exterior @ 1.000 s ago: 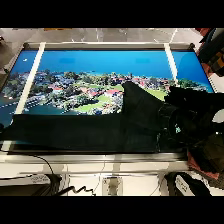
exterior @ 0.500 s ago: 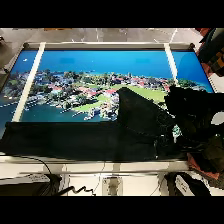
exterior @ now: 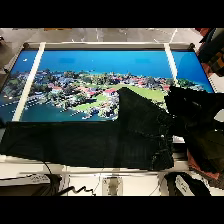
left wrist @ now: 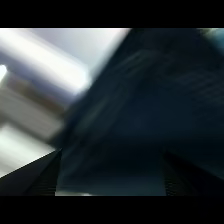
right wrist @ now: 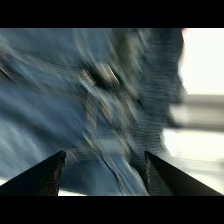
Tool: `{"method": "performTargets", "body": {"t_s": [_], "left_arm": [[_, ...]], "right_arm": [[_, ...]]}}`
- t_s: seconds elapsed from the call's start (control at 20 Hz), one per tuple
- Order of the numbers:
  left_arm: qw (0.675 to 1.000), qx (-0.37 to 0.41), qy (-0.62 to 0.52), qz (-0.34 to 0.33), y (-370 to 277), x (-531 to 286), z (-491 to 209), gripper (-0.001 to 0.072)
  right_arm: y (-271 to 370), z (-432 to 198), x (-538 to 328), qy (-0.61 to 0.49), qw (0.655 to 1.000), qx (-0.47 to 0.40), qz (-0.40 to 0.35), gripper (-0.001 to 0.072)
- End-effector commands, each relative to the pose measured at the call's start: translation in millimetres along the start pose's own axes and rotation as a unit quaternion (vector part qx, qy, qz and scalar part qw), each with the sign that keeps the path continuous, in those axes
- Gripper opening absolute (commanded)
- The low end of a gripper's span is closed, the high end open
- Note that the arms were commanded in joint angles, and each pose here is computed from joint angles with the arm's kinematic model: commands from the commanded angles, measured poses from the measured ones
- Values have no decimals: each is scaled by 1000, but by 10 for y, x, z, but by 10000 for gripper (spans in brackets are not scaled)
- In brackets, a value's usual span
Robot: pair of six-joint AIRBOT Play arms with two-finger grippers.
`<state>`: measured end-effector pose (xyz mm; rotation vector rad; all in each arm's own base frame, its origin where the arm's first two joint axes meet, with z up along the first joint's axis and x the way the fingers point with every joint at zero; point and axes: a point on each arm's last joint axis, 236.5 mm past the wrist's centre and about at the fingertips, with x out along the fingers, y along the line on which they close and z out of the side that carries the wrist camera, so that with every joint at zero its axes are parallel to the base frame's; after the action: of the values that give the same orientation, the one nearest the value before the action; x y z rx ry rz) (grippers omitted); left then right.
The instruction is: Fold the clothes and pants, and hang the long-sleeved shirts on hangers.
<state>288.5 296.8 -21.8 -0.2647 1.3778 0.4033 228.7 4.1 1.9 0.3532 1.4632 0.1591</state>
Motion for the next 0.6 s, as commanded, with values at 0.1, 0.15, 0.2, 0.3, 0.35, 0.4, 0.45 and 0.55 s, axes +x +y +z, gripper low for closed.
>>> {"method": "performTargets", "body": {"t_s": [0.1, 0.15, 0.2, 0.3, 0.35, 0.4, 0.45, 0.55], "left_arm": [[957, 117, -155, -215, -1954, -675, 752, 693], [947, 128, -172, -240, -2244, -802, 797, 693], [938, 137, -184, -261, -2483, -905, 810, 693], [923, 160, -186, -296, -2897, -1051, 739, 693], [919, 176, -183, -303, -3053, -1086, 678, 693], [915, 190, -178, -309, -3187, -1103, 617, 693], [912, 202, -172, -314, -3294, -1113, 557, 693], [906, 221, -166, -321, -3470, -1137, 470, 693]], "right_arm": [[814, 1004, -113, -206, 973, -62, 81, 552], [1032, 1122, -63, -230, 966, -90, 83, 551], [1270, 1222, 13, -248, 957, -120, 85, 551], [1690, 1396, 242, -270, 944, -174, 77, 550], [1860, 1486, 379, -272, 942, -180, 74, 550], [2034, 1590, 529, -269, 942, -185, 72, 550], [2213, 1686, 679, -260, 942, -198, 71, 550], [2511, 1920, 907, -252, 938, -227, 69, 549]]}}
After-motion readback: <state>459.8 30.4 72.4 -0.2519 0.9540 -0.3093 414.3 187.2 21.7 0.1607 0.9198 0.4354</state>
